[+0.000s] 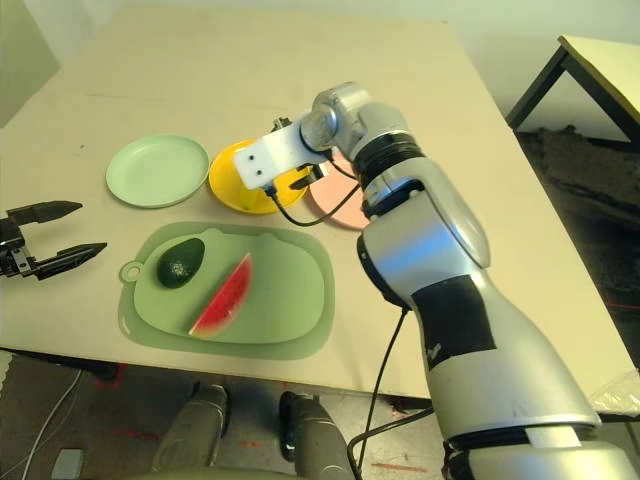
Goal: Place the fruits into color-matched plates.
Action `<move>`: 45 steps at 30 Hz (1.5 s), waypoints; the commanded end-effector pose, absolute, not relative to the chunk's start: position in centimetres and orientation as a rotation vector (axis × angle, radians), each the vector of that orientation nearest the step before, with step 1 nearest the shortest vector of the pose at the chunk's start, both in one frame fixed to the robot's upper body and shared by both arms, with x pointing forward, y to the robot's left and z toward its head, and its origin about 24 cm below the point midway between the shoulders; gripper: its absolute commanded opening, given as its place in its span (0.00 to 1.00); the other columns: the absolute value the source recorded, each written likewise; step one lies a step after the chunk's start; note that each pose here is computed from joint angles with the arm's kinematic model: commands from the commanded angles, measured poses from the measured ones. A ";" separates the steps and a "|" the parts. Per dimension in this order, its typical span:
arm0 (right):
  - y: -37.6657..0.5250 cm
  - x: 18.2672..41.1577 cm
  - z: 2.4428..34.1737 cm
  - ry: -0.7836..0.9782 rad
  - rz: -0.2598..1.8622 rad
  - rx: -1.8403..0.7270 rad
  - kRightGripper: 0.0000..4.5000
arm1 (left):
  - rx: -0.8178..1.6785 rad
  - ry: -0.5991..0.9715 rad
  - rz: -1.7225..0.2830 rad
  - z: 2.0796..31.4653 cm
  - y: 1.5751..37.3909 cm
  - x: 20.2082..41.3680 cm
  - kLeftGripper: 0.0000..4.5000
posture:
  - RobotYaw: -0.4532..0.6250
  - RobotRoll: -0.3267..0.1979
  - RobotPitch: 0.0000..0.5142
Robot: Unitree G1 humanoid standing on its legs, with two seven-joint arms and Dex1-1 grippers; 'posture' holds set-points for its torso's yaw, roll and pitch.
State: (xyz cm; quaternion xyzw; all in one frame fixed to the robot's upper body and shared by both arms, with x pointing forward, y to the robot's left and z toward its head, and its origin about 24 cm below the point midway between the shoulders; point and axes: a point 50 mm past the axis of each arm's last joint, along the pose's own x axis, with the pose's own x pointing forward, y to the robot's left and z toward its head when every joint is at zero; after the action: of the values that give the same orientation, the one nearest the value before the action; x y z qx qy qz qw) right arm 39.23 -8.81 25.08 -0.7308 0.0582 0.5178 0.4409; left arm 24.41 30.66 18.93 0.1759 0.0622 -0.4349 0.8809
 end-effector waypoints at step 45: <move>2.1 27.6 21.8 0.008 1.896 -1.654 0.99 | 0.446 0.142 -1.339 18.7 31.3 24.3 1.00 | 0.50 0.62 0.38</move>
State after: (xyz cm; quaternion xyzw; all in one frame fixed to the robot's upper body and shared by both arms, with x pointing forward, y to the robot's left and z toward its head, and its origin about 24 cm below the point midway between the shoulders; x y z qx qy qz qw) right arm 27.67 1.67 21.85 -0.6180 0.0080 0.7192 0.3175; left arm 24.52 31.20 18.40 0.1960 0.0663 -0.6125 0.7629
